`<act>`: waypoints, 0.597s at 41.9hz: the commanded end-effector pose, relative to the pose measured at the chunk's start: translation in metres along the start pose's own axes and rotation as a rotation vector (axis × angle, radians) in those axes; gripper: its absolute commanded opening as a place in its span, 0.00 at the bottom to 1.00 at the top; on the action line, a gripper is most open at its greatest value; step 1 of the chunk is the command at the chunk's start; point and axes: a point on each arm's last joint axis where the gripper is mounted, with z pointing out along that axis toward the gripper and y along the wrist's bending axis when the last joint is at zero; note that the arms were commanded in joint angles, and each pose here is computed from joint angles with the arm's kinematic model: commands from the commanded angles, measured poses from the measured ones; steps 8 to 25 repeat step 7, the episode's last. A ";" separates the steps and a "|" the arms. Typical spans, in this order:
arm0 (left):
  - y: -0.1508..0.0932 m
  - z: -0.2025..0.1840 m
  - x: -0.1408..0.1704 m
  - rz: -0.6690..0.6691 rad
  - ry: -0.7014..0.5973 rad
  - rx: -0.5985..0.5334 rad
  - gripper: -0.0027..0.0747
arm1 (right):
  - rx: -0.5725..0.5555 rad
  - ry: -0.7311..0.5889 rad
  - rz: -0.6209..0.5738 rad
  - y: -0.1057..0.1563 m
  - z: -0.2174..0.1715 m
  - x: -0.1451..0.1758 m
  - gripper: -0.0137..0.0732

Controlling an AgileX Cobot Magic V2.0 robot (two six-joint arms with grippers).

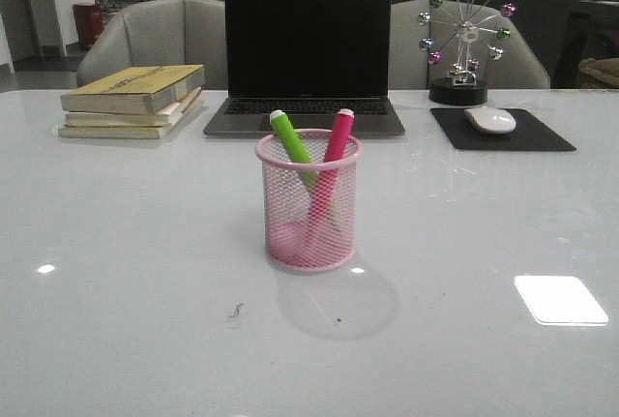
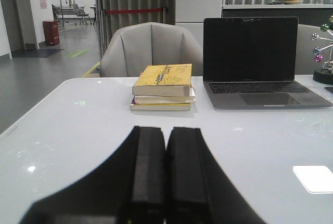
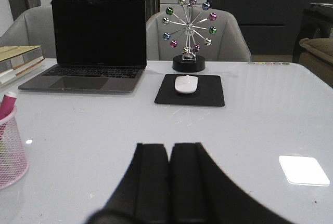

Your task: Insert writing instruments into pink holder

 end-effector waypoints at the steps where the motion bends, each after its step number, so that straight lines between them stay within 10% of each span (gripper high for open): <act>1: 0.000 -0.002 -0.008 -0.010 -0.106 0.004 0.15 | -0.003 -0.123 -0.001 0.001 -0.002 -0.012 0.22; 25: 0.000 -0.002 -0.008 -0.010 -0.106 0.004 0.15 | -0.003 -0.123 -0.001 0.001 -0.002 -0.012 0.22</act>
